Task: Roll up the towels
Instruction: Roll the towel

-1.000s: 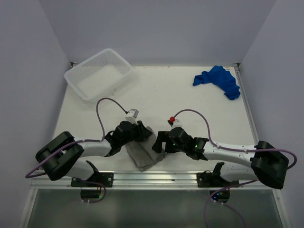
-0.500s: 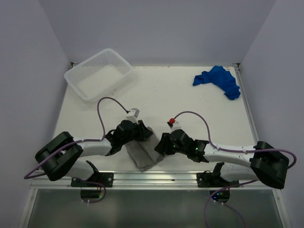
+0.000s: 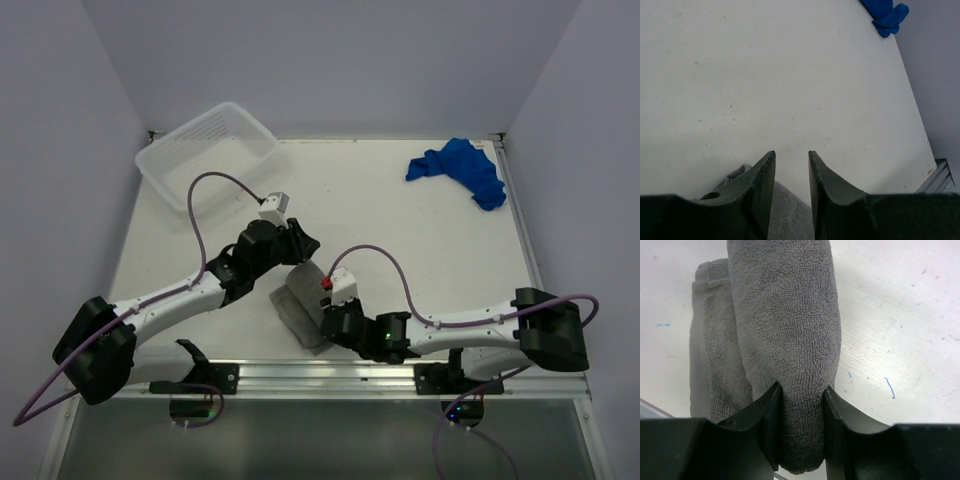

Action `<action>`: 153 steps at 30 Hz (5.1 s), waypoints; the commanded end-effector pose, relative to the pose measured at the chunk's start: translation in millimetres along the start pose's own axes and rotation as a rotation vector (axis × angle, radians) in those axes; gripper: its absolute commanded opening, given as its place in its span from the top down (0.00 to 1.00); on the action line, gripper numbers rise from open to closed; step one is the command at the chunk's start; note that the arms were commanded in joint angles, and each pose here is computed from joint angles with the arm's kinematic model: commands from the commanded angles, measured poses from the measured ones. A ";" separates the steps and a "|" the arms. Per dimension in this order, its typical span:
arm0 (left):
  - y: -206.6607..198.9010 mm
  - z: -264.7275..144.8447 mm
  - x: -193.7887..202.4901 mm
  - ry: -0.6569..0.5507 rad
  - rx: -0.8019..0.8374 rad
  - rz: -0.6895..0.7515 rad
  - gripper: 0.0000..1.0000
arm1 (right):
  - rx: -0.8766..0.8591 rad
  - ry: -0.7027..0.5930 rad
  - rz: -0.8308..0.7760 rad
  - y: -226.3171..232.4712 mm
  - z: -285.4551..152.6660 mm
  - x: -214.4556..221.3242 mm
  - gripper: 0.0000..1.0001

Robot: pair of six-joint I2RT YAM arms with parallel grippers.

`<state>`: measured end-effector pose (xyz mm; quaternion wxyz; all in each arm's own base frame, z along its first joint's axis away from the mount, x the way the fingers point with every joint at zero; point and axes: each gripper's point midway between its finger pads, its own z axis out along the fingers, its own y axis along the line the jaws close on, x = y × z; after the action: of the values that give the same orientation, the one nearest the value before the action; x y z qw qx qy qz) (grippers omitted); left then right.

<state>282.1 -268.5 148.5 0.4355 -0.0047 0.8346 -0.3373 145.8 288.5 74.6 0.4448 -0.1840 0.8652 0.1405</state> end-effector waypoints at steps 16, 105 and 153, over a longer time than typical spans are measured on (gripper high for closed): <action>7.0 -14.3 92.6 0.205 0.073 -0.086 0.64 | 0.337 -0.115 -0.412 25.7 4.0 -11.0 0.56; 81.8 -60.3 96.0 0.179 -0.208 -0.104 0.62 | -0.123 -0.016 -0.139 85.9 -27.7 -24.7 0.25; 49.0 -105.0 -22.2 0.143 -0.563 -0.131 0.30 | 0.043 -0.088 -0.065 44.4 7.6 -24.9 0.74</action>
<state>248.4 -186.4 178.1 0.3707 -0.1273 0.9044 -0.1686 112.9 340.6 68.4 0.4113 -0.2502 0.8602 0.1680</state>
